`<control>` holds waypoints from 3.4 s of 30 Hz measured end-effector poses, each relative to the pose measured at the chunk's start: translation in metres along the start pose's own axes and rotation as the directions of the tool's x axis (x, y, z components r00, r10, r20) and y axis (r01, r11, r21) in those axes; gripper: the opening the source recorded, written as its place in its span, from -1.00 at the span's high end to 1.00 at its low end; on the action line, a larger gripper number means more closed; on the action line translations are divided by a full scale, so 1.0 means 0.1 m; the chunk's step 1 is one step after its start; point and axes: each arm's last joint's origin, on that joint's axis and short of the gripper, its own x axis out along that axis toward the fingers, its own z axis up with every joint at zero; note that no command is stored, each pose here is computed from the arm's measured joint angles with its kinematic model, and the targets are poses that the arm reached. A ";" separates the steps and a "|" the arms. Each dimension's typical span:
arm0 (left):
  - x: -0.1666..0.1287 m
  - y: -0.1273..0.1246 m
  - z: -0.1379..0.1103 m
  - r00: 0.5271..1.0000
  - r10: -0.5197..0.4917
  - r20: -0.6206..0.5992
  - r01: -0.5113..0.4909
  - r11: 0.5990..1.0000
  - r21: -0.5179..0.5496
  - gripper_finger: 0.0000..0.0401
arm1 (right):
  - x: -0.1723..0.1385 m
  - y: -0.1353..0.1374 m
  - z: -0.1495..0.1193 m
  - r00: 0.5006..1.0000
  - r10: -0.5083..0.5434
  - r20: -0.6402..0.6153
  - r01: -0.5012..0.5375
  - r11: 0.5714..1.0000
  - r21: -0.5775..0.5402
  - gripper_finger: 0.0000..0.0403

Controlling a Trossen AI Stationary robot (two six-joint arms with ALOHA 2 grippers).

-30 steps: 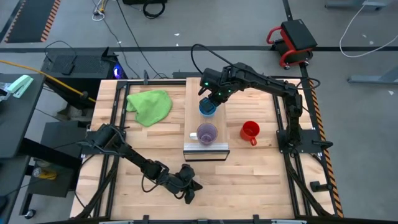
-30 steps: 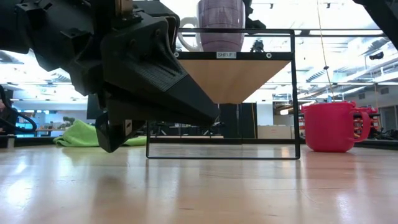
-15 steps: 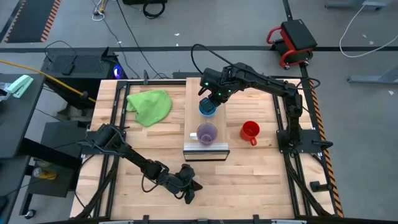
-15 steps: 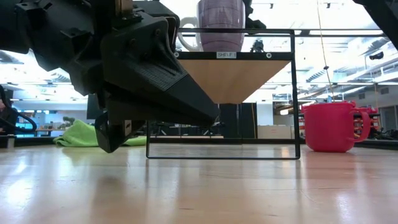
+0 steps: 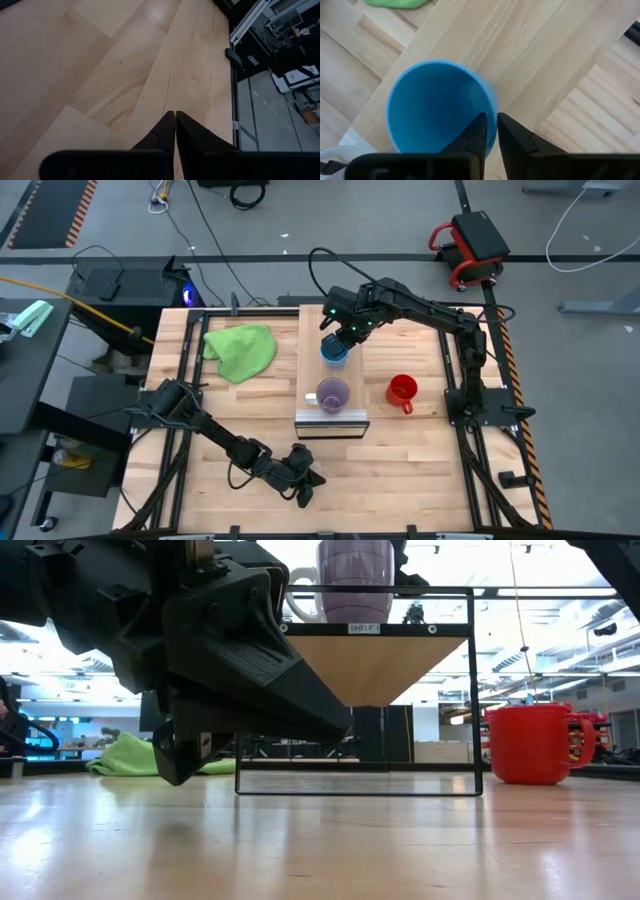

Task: Stack small to large cups/mugs on shelf
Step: Put the blue cup on the shelf, then put the red mug on the shelf

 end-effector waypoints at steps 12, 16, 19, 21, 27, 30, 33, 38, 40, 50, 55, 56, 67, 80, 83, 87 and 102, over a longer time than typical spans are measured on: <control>0.00 0.00 0.00 1.000 0.000 0.000 0.000 1.000 0.002 0.93 | 0.00 0.00 0.00 1.000 0.004 -0.007 -0.004 1.000 -0.008 0.46; 0.00 0.00 0.00 1.000 0.000 0.000 0.000 1.000 0.002 0.94 | 0.00 0.00 -0.02 1.000 0.006 -0.023 -0.006 1.000 0.007 0.41; 0.00 0.00 0.00 1.000 0.001 0.000 -0.001 1.000 0.003 0.91 | 0.00 -0.01 -0.04 0.999 0.001 -0.052 0.000 1.000 0.019 0.39; 0.00 0.00 0.00 1.000 0.001 0.000 -0.001 1.000 0.003 0.89 | 0.00 -0.01 -0.05 0.998 0.002 -0.060 0.000 1.000 0.021 0.39; 0.00 0.00 0.00 1.000 0.005 0.005 -0.005 1.000 0.003 0.90 | -0.01 0.04 -0.09 0.998 0.009 -0.063 -0.009 1.000 -0.003 0.40; 0.00 0.01 0.00 1.000 0.008 0.003 -0.008 1.000 0.011 0.93 | -0.01 0.07 -0.11 0.997 0.017 -0.070 -0.018 1.000 -0.012 0.39; 0.00 0.01 0.00 1.000 0.008 0.004 -0.008 1.000 0.013 0.94 | -0.01 0.08 -0.12 0.997 0.018 -0.070 -0.019 1.000 -0.016 0.39; 0.00 0.01 0.00 1.000 0.008 0.004 -0.008 1.000 0.013 0.92 | -0.01 0.09 -0.12 0.998 0.024 -0.065 -0.026 0.999 -0.033 0.40; 0.00 0.01 0.00 1.000 0.008 0.004 -0.008 1.000 0.013 0.90 | -0.01 0.10 -0.13 0.998 0.023 -0.062 -0.025 0.999 -0.035 0.40; 0.00 0.01 0.00 1.000 0.008 0.004 -0.008 1.000 0.009 0.92 | -0.05 0.09 -0.15 0.998 0.019 -0.059 -0.020 1.000 -0.023 0.39; 0.00 0.01 0.00 1.000 0.008 0.003 -0.008 1.000 0.010 0.90 | -0.19 0.06 -0.20 0.999 0.039 -0.031 -0.040 0.999 -0.028 0.39; 0.00 0.01 0.00 1.000 0.008 0.003 -0.008 1.000 0.010 0.89 | -0.24 0.05 -0.22 0.999 0.047 -0.022 -0.048 0.998 -0.031 0.39; 0.00 0.02 0.00 1.000 0.023 0.006 -0.023 1.000 0.017 0.88 | -1.18 -0.20 -0.77 0.964 0.169 0.206 -0.179 0.983 0.033 0.40; 0.00 0.02 -0.01 1.000 0.030 -0.001 -0.030 0.999 0.021 0.84 | -1.82 -0.57 -1.57 0.884 0.321 0.340 -0.370 0.925 0.089 0.59; 0.00 0.02 -0.01 1.000 0.030 -0.001 -0.030 0.999 0.017 0.86 | -1.56 -0.62 -1.68 0.928 0.244 0.281 -0.283 0.953 0.109 0.60; -0.01 0.01 -0.02 1.000 0.027 -0.004 -0.027 0.999 0.020 0.88 | -1.03 -0.72 -1.82 0.983 0.074 0.166 -0.096 0.987 0.131 0.60; 0.00 0.01 -0.03 0.998 -0.008 -0.062 0.010 1.000 0.028 0.77 | 0.34 -1.20 -1.96 0.920 -0.354 -0.170 0.368 0.928 0.058 0.60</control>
